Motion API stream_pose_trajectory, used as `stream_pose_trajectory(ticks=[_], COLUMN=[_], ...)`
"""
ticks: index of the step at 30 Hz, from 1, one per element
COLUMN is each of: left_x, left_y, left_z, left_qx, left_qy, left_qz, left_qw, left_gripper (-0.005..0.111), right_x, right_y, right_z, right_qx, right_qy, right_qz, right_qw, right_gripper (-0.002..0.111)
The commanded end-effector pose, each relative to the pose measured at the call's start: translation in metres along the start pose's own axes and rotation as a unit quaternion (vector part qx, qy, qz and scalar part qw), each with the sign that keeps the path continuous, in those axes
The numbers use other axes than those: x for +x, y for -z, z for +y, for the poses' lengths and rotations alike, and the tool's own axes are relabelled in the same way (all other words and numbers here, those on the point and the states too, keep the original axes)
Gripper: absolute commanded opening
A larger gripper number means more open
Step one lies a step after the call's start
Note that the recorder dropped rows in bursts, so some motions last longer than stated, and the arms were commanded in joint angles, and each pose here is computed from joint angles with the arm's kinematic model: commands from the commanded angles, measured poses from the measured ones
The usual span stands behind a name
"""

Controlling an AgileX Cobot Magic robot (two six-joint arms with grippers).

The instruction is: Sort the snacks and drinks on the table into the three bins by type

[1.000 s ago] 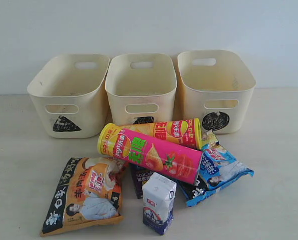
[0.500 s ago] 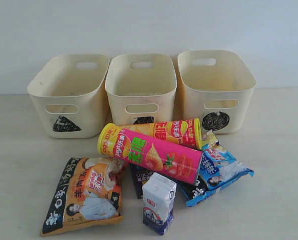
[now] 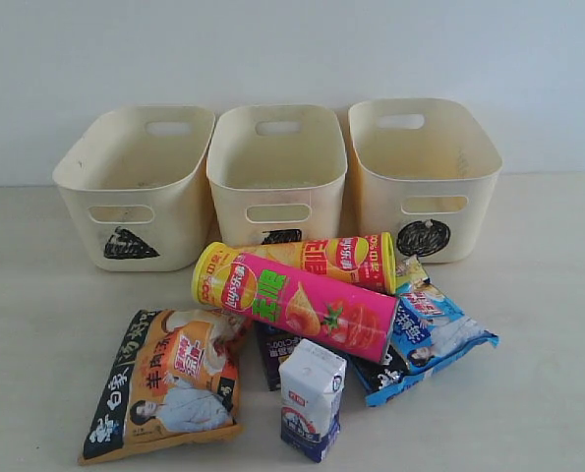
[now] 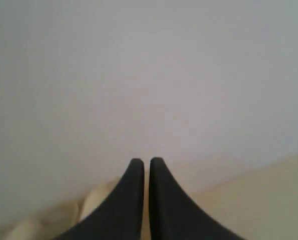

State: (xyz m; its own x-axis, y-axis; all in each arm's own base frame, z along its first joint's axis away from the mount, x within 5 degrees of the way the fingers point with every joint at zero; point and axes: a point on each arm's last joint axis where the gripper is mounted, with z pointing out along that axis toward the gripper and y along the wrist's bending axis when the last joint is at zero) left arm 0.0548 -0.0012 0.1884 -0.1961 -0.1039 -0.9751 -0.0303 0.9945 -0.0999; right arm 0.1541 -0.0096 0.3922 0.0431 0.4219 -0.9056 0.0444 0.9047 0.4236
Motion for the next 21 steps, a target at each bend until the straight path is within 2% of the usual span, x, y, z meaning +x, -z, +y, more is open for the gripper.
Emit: stream_pose_trajectory(ticks=[1,5,9,12,15,21], left_x=[0.001,0.001,0.001,0.001,0.001,0.001], left_y=[0.000,0.000,0.000,0.000,0.000,0.000], left_z=[0.000,0.000,0.000,0.000,0.000,0.000], left_qx=[-0.003,-0.003,-0.003,-0.003,-0.003,-0.003], left_qy=[-0.004,-0.004,-0.004,-0.004,-0.004,-0.004], left_qz=[-0.004,-0.004,-0.004,-0.004,-0.004,-0.004], left_qw=[1.000,1.000,1.000,1.000,1.000,1.000], left_gripper=[0.004,0.004,0.004,0.004,0.004,0.004], right_x=[0.012,0.029,0.043,0.055,0.070,0.112], right_y=[-0.032,-0.055,-0.073,-0.081,-0.083,-0.086], right_z=[-0.002,0.002,0.013,0.024,0.039,0.078], right_qx=[0.039,0.002,-0.075,-0.117,-0.150,-0.211], right_qy=[0.115,0.147,0.147,0.151,0.186,0.235], right_qz=[0.177,0.330,0.438,0.492,0.529,0.605], right_qw=[0.977,0.932,0.884,0.849,0.815,0.731], right_gripper=[0.000,0.000,0.000,0.000,0.000,0.000])
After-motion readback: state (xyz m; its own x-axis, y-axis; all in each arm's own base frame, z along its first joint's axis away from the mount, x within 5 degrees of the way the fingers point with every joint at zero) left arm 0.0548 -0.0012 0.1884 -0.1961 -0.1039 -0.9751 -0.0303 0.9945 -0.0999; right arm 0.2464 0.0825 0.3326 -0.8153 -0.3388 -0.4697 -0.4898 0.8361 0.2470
